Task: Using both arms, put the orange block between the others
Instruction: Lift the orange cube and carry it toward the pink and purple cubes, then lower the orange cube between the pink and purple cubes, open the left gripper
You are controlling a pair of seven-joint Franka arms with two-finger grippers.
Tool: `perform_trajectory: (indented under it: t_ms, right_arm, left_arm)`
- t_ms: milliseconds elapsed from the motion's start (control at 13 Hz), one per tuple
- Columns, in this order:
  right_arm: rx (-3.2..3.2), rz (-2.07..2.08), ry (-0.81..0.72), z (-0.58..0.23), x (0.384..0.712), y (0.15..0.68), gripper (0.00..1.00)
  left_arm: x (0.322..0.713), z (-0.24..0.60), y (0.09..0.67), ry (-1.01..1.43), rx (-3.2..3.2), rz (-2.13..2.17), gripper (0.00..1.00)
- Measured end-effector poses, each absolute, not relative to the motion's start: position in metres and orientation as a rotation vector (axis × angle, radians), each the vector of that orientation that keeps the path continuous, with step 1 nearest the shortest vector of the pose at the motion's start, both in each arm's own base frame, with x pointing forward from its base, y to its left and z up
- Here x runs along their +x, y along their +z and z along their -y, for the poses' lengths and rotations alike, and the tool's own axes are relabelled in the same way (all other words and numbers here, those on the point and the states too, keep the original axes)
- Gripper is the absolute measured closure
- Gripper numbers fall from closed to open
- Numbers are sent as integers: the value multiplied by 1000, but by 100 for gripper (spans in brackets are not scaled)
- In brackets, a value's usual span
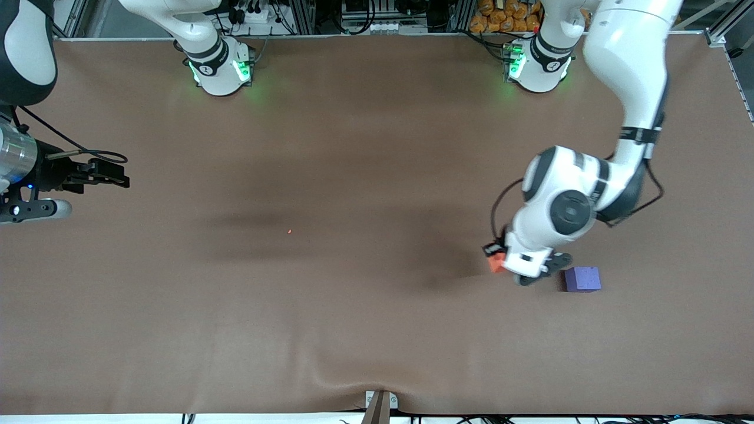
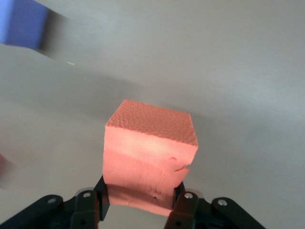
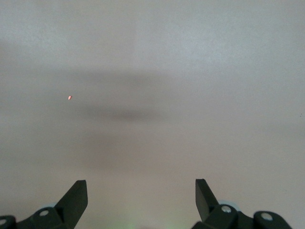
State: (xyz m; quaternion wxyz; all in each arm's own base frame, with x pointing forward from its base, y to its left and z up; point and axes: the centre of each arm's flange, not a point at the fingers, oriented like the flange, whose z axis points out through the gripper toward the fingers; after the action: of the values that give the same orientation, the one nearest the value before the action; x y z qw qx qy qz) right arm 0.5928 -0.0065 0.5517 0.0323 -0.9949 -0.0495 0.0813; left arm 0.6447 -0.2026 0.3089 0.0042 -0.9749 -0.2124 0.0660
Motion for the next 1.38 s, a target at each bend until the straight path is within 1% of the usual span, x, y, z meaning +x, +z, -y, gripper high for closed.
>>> perform_trajectory:
  t_ms: [383, 690, 997, 1380]
  right_arm:
    - [-3063, 150, 250, 7, 593, 552, 0]
    - [-3063, 148, 250, 8, 593, 552, 0]
    - [-3064, 147, 249, 8, 593, 552, 0]
    - [-3090, 154, 244, 10, 594, 552, 0]
  left_arm:
    - [657, 100, 295, 284, -3013, 540, 48]
    - [649, 44, 266, 410, -2936, 413, 48]
    - [637, 26, 251, 501, -2914, 385, 48]
    - [629, 29, 271, 527, -2899, 377, 48]
